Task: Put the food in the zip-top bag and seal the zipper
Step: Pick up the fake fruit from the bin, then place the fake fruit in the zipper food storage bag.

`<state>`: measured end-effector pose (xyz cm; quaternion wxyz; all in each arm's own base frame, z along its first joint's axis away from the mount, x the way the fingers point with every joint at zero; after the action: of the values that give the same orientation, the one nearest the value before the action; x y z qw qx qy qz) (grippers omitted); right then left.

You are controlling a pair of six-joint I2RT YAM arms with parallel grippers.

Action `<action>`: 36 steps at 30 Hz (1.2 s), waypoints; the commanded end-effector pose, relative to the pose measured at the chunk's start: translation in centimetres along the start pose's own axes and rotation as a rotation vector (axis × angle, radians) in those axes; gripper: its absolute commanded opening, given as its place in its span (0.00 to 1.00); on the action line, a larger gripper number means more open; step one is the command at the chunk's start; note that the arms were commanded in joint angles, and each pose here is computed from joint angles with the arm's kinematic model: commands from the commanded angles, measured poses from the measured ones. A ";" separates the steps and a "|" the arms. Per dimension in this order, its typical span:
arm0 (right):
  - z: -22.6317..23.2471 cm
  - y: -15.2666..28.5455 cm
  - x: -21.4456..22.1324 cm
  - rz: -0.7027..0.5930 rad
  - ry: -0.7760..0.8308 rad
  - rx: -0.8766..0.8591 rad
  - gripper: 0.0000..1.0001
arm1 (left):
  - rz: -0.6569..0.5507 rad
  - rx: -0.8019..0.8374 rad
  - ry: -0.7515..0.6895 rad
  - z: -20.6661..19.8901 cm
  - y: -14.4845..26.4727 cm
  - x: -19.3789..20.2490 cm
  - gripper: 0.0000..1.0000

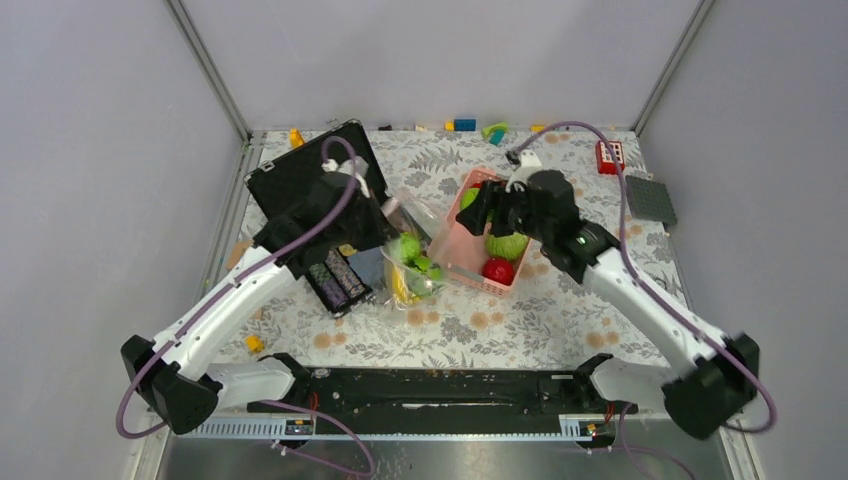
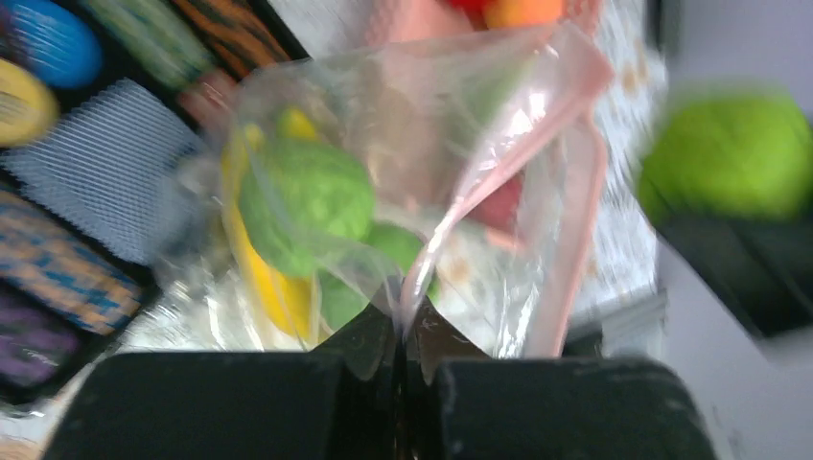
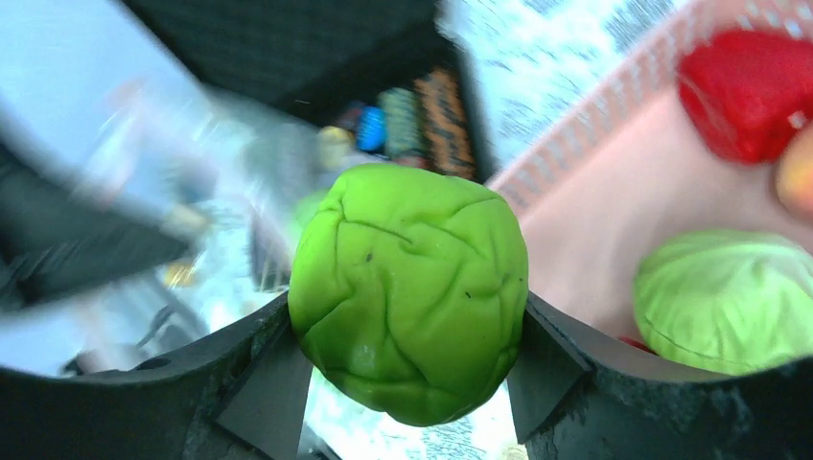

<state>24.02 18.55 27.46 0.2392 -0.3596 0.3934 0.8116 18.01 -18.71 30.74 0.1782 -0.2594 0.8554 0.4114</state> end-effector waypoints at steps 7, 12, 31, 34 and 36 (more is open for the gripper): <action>5.7 6.3 0.0 -0.181 0.294 -0.471 0.45 | -0.028 0.105 -0.041 -2.5 0.8 -0.1 0.00; 7.8 5.4 0.2 -0.140 0.328 -0.539 0.46 | -0.024 0.114 -0.040 -2.5 0.9 0.0 0.00; 7.2 2.0 2.5 0.041 0.302 -0.316 1.00 | -0.051 0.135 -0.045 -2.5 1.8 -0.1 0.00; 7.2 2.8 2.0 0.005 0.309 -0.303 1.00 | -0.052 0.134 -0.050 -2.5 1.8 -0.1 0.00; 7.3 3.6 1.5 -0.024 0.323 -0.314 1.00 | -0.056 0.127 -0.050 -2.4 1.8 -0.1 0.00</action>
<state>18.25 23.29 27.37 0.0832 -0.4778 0.3190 0.8143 16.76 -19.71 31.19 0.1933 -0.2369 0.8650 0.3978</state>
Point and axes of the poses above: each gripper's point midway between its finger pads, its own y axis back along the fingers, its own z axis along the line the jaws close on, x = y × z, the point moved 10 cm from there along y, back along the fingers, and after that the axes turned 3 degrees about y, right-handed, at the moved point
